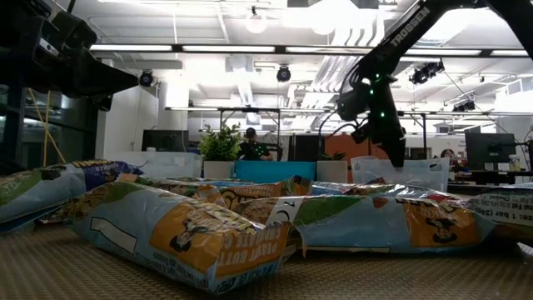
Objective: Pick and place Granola Bars by type
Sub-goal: Put the yellow granola bar into the right transparent bin
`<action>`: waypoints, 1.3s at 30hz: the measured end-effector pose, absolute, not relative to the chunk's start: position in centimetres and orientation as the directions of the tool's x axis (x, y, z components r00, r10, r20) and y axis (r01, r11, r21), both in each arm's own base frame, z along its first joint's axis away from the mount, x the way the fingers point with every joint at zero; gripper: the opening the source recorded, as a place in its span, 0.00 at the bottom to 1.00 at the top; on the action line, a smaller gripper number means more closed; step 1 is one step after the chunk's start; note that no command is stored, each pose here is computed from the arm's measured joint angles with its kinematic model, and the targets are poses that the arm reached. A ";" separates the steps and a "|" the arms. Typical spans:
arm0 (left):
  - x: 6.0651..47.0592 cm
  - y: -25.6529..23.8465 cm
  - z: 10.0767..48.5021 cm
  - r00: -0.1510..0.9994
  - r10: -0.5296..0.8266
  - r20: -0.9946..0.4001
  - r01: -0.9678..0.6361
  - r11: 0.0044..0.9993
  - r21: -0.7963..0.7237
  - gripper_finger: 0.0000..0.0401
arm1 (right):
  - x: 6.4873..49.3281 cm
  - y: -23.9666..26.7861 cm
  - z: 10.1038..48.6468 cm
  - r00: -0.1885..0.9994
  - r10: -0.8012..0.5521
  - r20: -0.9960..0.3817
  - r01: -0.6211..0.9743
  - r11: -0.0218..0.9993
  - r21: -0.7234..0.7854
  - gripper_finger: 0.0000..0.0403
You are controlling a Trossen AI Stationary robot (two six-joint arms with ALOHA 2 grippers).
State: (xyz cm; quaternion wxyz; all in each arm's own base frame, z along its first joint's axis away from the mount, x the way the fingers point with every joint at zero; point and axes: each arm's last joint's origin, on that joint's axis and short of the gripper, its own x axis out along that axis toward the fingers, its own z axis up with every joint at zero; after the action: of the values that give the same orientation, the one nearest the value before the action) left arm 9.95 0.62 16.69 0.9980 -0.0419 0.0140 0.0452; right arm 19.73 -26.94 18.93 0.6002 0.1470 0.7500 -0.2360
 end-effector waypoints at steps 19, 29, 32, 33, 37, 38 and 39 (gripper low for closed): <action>9.9 0.6 16.7 0.996 0.089 -0.031 -0.091 0.992 -0.082 0.00 | 17.5 -22.0 31.0 0.361 -0.211 -0.908 0.618 0.784 0.063 0.46; 9.9 0.6 16.7 0.996 0.089 -0.032 -0.091 0.992 -0.082 0.00 | 17.4 -17.6 36.9 0.828 0.025 -0.560 0.288 0.839 0.462 0.46; 9.9 0.6 16.7 0.996 0.089 -0.031 -0.091 0.992 -0.082 0.00 | 18.1 -16.0 37.5 0.840 0.073 -0.538 0.225 0.855 0.468 0.46; 9.9 0.6 16.7 0.996 0.089 -0.031 -0.091 0.992 -0.082 0.00 | 18.5 -15.5 37.5 0.838 0.094 -0.538 0.204 0.860 0.468 0.46; 9.9 0.6 16.7 0.996 0.089 -0.031 -0.091 0.992 -0.082 0.00 | 20.2 -13.1 37.6 0.821 0.194 -0.537 0.115 0.865 0.489 0.46; 9.9 0.6 16.7 0.996 0.089 -0.032 -0.091 0.992 -0.082 0.00 | 20.6 -12.4 37.6 0.813 0.221 -0.539 0.094 0.864 0.495 0.46; 9.9 0.6 16.7 0.996 0.089 -0.031 -0.091 0.992 -0.082 0.00 | 21.0 -11.6 37.6 0.805 0.245 -0.541 0.074 0.862 0.501 0.46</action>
State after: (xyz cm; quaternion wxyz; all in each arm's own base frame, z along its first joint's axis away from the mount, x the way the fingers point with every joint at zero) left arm 9.94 0.62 16.70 0.9980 -0.0419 0.0139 0.0450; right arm 21.03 -11.64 37.56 0.9142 0.2581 0.3090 0.0468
